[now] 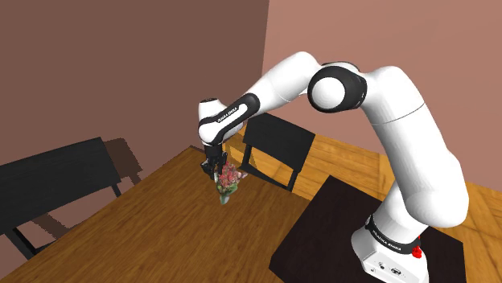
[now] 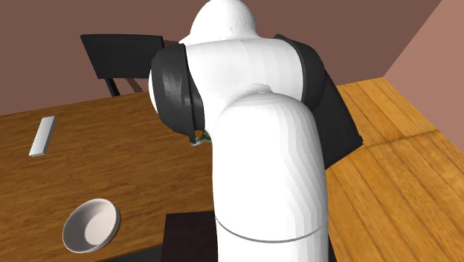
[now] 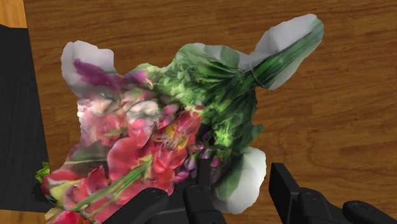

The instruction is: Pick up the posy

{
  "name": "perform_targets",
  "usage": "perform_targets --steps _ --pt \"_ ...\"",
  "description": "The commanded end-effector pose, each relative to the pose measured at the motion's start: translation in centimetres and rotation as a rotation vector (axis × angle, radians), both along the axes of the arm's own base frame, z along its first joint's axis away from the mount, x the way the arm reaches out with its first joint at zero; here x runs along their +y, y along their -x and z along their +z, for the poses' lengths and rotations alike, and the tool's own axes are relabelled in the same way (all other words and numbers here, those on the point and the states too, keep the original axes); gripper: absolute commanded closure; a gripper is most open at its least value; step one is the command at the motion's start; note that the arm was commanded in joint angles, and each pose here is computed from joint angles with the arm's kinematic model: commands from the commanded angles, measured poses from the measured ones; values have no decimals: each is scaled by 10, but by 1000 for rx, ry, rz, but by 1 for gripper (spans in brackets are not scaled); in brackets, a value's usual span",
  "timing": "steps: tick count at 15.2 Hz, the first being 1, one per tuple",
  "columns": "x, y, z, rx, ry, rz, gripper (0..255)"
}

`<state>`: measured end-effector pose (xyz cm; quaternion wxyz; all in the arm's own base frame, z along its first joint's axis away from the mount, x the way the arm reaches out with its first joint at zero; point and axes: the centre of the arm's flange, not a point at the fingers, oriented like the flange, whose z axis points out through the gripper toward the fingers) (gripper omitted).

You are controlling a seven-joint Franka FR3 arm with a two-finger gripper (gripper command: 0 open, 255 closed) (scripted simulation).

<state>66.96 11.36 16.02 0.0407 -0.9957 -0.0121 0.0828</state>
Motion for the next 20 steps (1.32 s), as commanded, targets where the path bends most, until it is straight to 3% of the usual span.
perform_targets --steps 1,20 --pt "0 0 -1 1 0 0 255" --pt "-1 0 80 1 0 0 255"
